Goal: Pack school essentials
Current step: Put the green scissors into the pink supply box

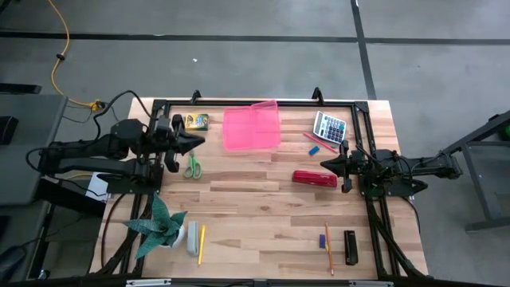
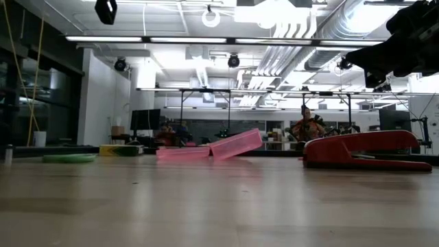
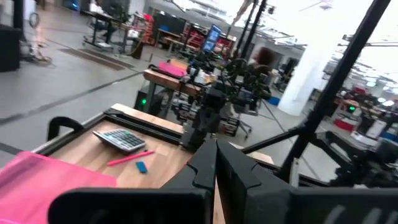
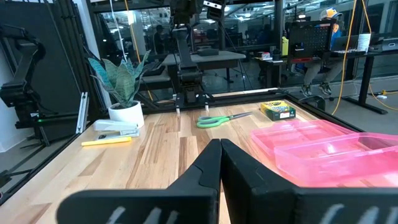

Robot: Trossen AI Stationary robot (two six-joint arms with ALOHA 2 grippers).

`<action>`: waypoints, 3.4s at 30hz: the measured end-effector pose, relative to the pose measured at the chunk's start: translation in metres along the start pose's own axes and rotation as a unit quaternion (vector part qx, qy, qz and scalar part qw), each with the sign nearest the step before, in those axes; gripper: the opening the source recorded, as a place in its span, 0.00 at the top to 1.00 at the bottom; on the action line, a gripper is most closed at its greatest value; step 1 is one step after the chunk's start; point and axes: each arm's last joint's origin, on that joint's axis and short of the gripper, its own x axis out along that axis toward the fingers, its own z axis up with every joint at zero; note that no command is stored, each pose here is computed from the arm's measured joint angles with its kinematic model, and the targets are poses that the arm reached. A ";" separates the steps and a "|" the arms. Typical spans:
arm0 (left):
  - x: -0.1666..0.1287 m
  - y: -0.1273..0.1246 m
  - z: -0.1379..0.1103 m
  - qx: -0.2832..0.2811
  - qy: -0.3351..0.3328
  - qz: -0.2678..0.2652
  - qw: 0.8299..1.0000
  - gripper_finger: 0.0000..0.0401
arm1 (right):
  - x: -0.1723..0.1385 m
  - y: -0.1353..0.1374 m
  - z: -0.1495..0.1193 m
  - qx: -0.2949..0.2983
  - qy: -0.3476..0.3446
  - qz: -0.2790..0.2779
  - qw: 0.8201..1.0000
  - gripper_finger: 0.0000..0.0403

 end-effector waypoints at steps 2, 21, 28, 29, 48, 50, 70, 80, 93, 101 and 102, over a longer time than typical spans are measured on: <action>-0.001 0.001 0.001 0.003 -0.007 0.011 1.000 1.00 | 0.000 0.000 0.000 0.000 0.000 0.000 1.000 1.00; -0.001 0.001 0.001 -0.004 -0.012 0.025 1.000 1.00 | -0.019 -0.003 0.057 0.154 -0.314 -0.004 0.937 1.00; -0.001 0.001 0.001 0.023 -0.013 0.031 0.999 1.00 | -0.009 0.000 0.089 0.116 -0.236 -0.039 0.964 1.00; -0.001 0.001 0.001 0.025 -0.013 0.031 0.999 1.00 | -0.004 0.001 0.093 0.103 -0.205 -0.046 0.972 1.00; 0.000 0.014 -0.029 -0.081 0.173 0.173 0.966 0.82 | 0.033 0.007 0.123 0.069 -0.070 -0.075 0.992 1.00; 0.001 0.019 -0.042 -0.100 0.246 0.233 0.935 0.75 | 0.033 0.007 0.123 0.070 -0.071 -0.075 0.992 1.00; 0.041 0.045 -0.140 -0.252 0.471 0.526 0.662 0.54 | 0.033 0.007 0.121 0.090 -0.064 -0.081 0.991 1.00; 0.062 0.051 -0.168 -0.265 0.490 0.532 0.638 0.55 | 0.033 0.007 0.121 0.089 -0.063 -0.081 0.991 1.00; 0.062 0.052 -0.171 -0.291 0.471 0.557 0.618 0.68 | 0.033 0.007 0.121 0.089 -0.062 -0.081 0.991 1.00; 0.049 0.051 -0.155 -0.287 0.454 0.577 0.615 0.68 | 0.033 0.006 0.120 0.087 -0.060 -0.086 0.991 1.00; 0.047 0.051 -0.153 -0.289 0.448 0.581 0.615 0.68 | 0.033 0.006 0.120 0.087 -0.060 -0.089 0.990 1.00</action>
